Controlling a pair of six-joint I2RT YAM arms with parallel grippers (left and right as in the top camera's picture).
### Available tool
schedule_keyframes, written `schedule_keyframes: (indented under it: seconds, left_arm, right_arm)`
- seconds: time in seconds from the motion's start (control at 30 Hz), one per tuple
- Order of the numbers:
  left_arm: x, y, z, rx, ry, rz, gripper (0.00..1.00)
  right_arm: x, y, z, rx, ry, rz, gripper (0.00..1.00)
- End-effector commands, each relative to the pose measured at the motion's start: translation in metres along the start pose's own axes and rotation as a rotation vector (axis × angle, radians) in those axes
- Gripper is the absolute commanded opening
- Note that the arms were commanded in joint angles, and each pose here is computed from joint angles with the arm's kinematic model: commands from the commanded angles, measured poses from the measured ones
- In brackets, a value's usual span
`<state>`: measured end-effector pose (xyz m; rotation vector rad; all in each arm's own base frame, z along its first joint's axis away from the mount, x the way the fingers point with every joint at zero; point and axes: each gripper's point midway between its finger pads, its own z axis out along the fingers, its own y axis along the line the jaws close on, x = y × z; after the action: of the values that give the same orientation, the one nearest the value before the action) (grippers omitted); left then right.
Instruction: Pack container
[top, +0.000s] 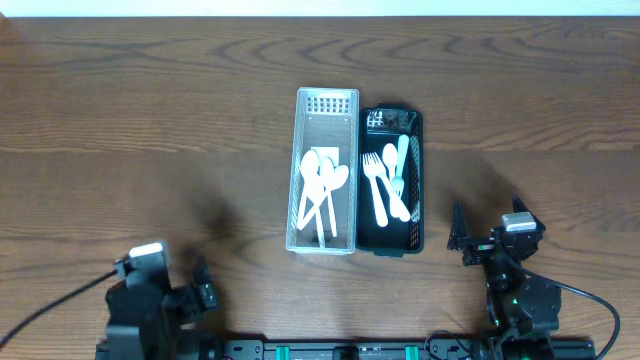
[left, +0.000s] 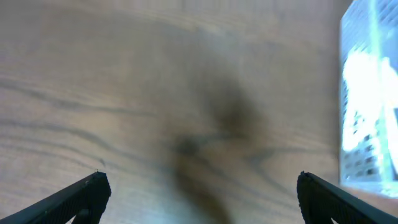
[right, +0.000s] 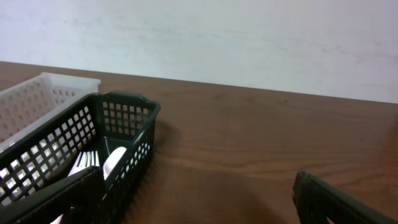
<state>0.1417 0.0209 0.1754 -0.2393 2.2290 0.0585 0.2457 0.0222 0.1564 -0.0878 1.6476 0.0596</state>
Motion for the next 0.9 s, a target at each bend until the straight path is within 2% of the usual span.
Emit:
schedule_keyframes:
  seconds: [0.0, 0.17, 0.4, 0.53, 0.67, 0.87]
  left_arm:
    - [0.008, -0.002, 0.009, 0.018, -0.037, -0.017, 0.98]
    - [-0.002, -0.009, 0.038, 0.041, -0.151, -0.037, 0.98]
    - [-0.056, -0.024, 0.058, 0.077, -0.482, 0.03, 0.98]
    - [-0.063, -0.026, 0.063, 0.078, -0.579, 0.054, 0.98]
    - [-0.056, -0.027, 0.075, 0.078, -0.581, 0.056, 0.98]
    - [-0.028, -0.026, 0.099, 0.071, -0.492, 0.07, 0.98]
  right_arm:
    - [0.0, -0.004, 0.0, 0.016, -0.002, 0.0, 0.99]
    - [0.0, -0.004, 0.0, 0.016, -0.002, 0.0, 0.99]
    - [0.0, -0.004, 0.0, 0.016, -0.002, 0.0, 0.99]
    - [0.0, -0.004, 0.0, 0.016, -0.002, 0.0, 0.99]
    - [0.0, -0.004, 0.0, 0.016, -0.002, 0.0, 0.99]
    - [0.0, -0.004, 0.0, 0.016, -0.002, 0.0, 0.99]
